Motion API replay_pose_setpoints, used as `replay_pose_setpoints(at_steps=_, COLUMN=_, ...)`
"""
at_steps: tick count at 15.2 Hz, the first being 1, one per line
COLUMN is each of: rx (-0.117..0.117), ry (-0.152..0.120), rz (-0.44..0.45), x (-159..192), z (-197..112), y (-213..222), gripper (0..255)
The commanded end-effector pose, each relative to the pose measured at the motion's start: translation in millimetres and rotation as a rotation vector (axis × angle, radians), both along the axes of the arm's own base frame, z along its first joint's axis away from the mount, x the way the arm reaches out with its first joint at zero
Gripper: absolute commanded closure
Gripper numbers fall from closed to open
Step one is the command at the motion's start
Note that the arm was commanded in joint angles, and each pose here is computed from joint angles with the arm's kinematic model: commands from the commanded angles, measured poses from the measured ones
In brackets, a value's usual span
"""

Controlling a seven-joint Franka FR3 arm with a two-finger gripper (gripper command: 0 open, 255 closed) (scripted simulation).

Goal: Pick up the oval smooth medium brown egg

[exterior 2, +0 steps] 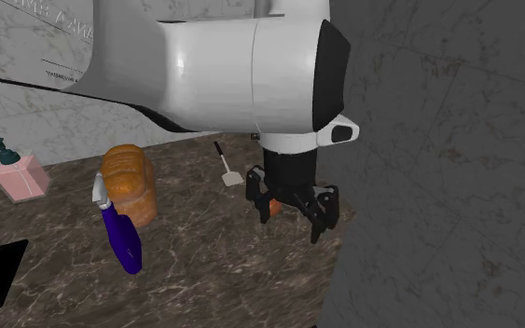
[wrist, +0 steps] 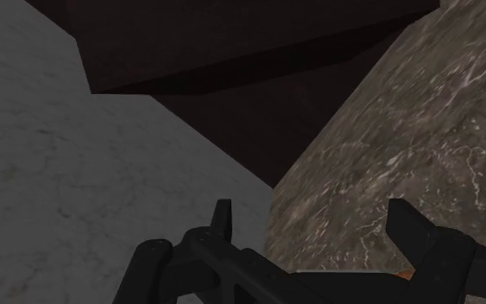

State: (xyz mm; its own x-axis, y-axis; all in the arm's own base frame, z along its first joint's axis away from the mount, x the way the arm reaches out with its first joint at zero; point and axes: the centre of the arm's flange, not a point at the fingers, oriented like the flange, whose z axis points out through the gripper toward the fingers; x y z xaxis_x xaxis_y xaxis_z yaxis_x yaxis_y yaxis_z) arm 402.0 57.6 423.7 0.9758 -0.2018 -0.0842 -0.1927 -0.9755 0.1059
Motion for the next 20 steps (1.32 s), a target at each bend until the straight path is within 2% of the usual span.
replay_pose_setpoints(at_steps=1, rx=0.001, ry=-0.015, rz=-0.006, x=16, z=-16, y=12, gripper=0)
replay_pose_setpoints(at_steps=20, rx=0.0, ry=-0.135, rz=-0.054, x=180, z=-144, y=101, gripper=0)
